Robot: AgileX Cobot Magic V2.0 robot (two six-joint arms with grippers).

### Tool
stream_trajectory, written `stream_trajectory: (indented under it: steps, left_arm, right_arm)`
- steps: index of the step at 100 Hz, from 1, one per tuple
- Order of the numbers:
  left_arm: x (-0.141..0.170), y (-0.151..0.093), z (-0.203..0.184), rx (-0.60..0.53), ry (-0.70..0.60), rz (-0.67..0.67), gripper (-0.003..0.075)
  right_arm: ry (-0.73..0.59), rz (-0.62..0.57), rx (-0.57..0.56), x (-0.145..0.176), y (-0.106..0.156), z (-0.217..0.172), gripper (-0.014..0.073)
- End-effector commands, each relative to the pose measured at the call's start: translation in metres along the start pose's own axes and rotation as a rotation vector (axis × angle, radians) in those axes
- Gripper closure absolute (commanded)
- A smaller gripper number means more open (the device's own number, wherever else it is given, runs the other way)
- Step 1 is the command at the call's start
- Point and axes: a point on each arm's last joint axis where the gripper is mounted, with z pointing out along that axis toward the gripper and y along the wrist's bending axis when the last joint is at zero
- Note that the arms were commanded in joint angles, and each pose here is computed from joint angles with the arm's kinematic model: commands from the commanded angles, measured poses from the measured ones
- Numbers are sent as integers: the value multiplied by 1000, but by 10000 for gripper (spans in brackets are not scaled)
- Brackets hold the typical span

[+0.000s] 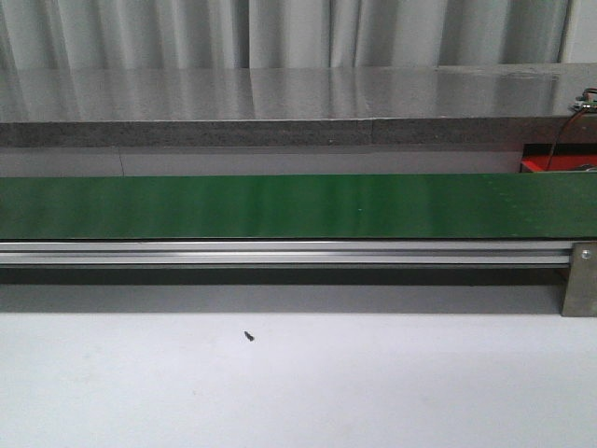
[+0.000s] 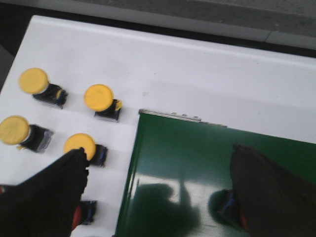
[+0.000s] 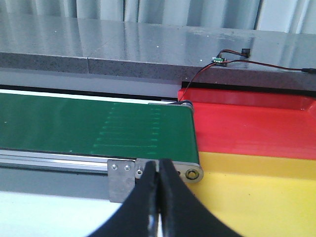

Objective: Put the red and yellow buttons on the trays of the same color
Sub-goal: 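Set the red button on the near end of the green belt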

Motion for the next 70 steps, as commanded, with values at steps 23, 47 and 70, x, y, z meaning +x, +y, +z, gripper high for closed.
stream_trajectory:
  steps: [23, 47, 70]
  left_arm:
    - [28, 72, -10, -152, 17, -179, 141]
    - [58, 92, 23, -184, 76, -246, 142]
    - [65, 92, 65, -161, 140, -239, 142]
  right_arm:
    - [-121, -2, -1, -15, 0, -3, 663]
    - [-121, -2, -1, -15, 0, -3, 663]
    - [-121, -2, -1, -15, 0, -3, 663]
